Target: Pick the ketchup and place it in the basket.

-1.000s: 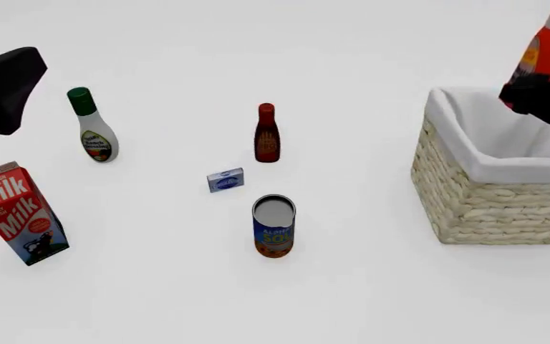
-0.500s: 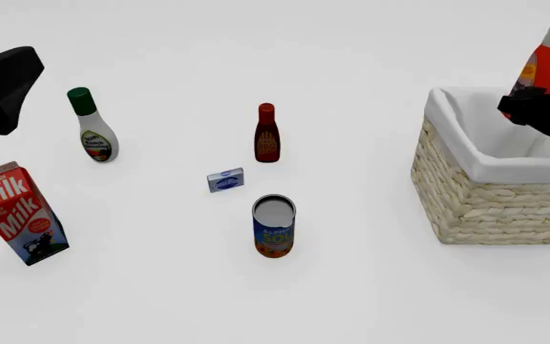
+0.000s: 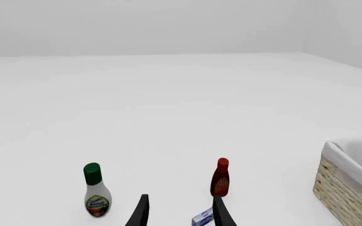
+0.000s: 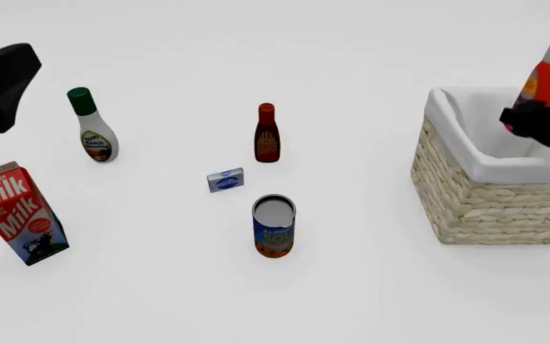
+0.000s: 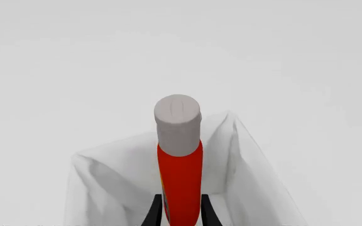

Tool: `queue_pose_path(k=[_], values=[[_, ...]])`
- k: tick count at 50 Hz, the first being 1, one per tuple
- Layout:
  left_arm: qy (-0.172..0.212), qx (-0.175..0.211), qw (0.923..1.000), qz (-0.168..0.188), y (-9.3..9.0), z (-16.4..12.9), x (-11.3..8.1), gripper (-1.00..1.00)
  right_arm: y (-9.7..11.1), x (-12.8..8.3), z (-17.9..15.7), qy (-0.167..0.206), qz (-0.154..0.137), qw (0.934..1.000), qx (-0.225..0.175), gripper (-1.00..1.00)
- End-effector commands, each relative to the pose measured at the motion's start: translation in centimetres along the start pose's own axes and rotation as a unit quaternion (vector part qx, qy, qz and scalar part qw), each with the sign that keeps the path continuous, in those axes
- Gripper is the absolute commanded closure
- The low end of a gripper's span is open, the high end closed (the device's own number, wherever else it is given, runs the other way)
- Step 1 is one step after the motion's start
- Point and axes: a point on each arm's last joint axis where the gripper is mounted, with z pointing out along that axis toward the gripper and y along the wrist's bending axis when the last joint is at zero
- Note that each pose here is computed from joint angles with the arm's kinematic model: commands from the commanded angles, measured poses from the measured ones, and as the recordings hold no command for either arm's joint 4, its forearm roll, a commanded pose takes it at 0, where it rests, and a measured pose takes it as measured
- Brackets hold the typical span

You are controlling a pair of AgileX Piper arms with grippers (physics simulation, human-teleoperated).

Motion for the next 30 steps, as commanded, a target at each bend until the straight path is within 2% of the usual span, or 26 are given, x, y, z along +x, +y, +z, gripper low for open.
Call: queue_pose_path(k=[1,30], values=[[-0.004,0.000,1.0000,0.000,0.0,-0.1,-0.3,-1.00,-0.1,0.6,0.3,0.006,0.007,1.0000,0.001,1.00],[-0.007,-0.004,1.0000,-0.003,0.1,-0.4,-0.3,-1.00,0.0,2.0,1.6,0.025,0.006,0.9997,0.000,1.00]])
